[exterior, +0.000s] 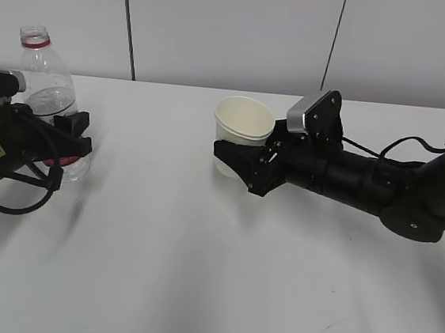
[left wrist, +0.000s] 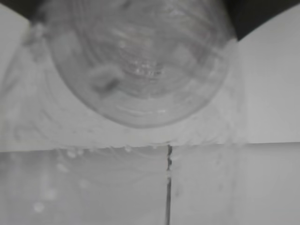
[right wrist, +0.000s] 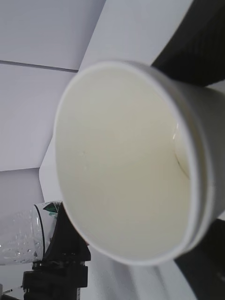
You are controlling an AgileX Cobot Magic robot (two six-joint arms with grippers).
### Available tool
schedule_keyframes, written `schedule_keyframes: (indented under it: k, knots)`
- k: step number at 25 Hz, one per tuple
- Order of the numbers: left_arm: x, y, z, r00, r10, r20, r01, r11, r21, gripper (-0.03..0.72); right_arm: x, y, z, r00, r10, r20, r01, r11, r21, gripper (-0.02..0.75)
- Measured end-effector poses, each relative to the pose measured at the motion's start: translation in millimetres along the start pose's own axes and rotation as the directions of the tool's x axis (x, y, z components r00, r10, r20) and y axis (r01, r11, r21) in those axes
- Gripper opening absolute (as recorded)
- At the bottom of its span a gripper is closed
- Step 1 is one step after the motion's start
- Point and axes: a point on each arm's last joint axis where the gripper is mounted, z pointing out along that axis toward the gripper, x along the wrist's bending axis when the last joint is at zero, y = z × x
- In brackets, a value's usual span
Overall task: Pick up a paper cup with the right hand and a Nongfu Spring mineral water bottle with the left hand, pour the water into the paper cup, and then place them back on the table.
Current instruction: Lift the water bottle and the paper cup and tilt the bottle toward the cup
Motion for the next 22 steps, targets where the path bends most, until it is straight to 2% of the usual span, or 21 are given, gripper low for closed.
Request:
schedule_keyframes:
  k: [6, 11, 16, 22]
  knots:
    - [-1.5, -0.4, 1.3, 1.000, 0.007, 0.019, -0.007, 1.000, -0.017, 0.398, 0.2, -0.1, 0.0, 1.000, 0.008, -0.002, -0.008, 1.000, 0.001, 0.542]
    - [-6.0, 9.9, 14.8, 0.995, 0.058, 0.081, -0.056, 0.998, -0.028, 0.398, 3.2, 1.2, 2.8, 1.000, 0.010, -0.025, -0.010, 1.000, 0.004, 0.542]
    - [-12.9, 34.6, 37.9, 0.970, 0.176, 0.169, -0.164, 0.983, -0.084, 0.398, 17.9, 1.4, 11.0, 0.997, 0.001, -0.074, 0.001, 1.000, 0.014, 0.542]
    - [-15.5, 60.7, 60.5, 0.896, 0.379, 0.232, -0.354, 0.924, -0.143, 0.398, 29.7, 8.0, 29.1, 0.993, -0.038, -0.112, 0.042, 0.998, 0.036, 0.542]
